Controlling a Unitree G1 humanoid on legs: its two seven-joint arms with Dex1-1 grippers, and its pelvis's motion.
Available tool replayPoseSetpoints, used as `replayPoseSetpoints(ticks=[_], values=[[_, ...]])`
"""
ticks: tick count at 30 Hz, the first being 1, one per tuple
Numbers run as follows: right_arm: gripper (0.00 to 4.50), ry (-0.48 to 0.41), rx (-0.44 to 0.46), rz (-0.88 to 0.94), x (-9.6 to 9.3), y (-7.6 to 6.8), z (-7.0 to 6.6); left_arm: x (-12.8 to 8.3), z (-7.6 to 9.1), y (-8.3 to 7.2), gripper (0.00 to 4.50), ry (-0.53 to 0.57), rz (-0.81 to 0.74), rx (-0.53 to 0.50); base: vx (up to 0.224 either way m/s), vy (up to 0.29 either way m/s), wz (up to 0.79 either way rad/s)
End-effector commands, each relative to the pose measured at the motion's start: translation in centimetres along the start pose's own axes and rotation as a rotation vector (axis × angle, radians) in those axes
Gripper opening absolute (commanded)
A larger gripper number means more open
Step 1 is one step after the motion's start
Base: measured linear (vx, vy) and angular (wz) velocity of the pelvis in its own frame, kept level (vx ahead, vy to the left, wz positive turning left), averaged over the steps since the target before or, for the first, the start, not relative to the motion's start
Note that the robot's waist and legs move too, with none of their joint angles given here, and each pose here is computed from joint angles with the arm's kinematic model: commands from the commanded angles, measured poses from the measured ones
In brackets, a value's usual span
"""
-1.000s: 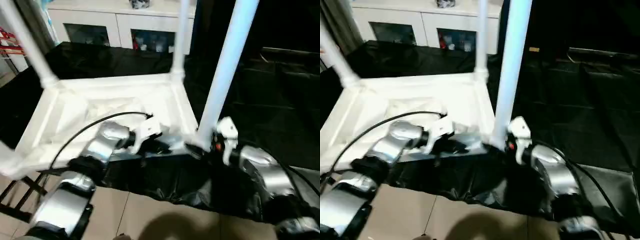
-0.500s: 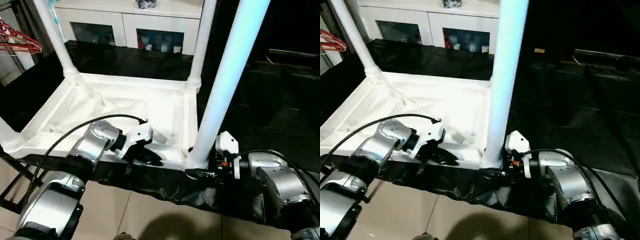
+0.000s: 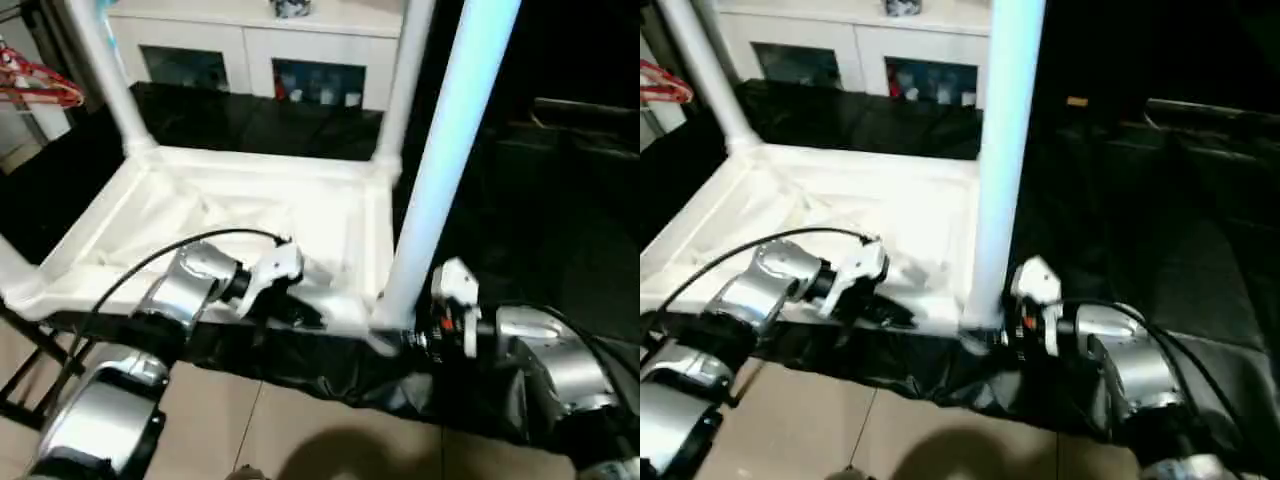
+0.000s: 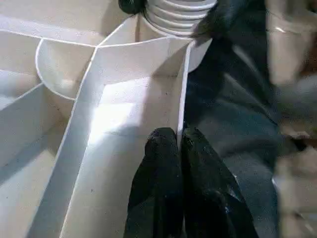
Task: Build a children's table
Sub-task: Rotate leg to tighten
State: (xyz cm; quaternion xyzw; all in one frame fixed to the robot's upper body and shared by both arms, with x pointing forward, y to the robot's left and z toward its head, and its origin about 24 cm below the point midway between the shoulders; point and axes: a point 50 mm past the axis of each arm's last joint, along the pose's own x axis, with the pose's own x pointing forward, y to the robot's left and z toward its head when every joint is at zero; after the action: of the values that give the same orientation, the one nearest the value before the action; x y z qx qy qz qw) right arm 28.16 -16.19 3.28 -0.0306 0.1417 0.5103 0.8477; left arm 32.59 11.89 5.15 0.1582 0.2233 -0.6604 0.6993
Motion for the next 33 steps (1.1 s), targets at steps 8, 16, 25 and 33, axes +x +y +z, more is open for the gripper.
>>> replayPoseSetpoints(ticks=[8,16,25,33], values=[[2.81,-0.007,0.137,-0.384,4.8,-0.9,-1.0,4.1,2.2,1.1,0.00,-0.088,0.266,-0.080,0.000,0.000,0.00],[3.35,-0.006,0.156,-0.558,6.7,-1.5,-0.6,6.1,3.8,0.8,0.00,-0.116,0.307,-0.043,0.000,0.000,0.00],[3.92,-0.023,0.093,-0.443,5.2,-2.0,-0.1,5.0,3.2,0.2,0.00,-0.102,0.181,0.033,0.000,0.000,0.00],[3.92,-0.028,-0.002,-0.145,2.7,-1.1,0.2,3.1,2.1,-0.2,0.00,-0.044,0.047,0.090,0.000,0.000,0.00]])
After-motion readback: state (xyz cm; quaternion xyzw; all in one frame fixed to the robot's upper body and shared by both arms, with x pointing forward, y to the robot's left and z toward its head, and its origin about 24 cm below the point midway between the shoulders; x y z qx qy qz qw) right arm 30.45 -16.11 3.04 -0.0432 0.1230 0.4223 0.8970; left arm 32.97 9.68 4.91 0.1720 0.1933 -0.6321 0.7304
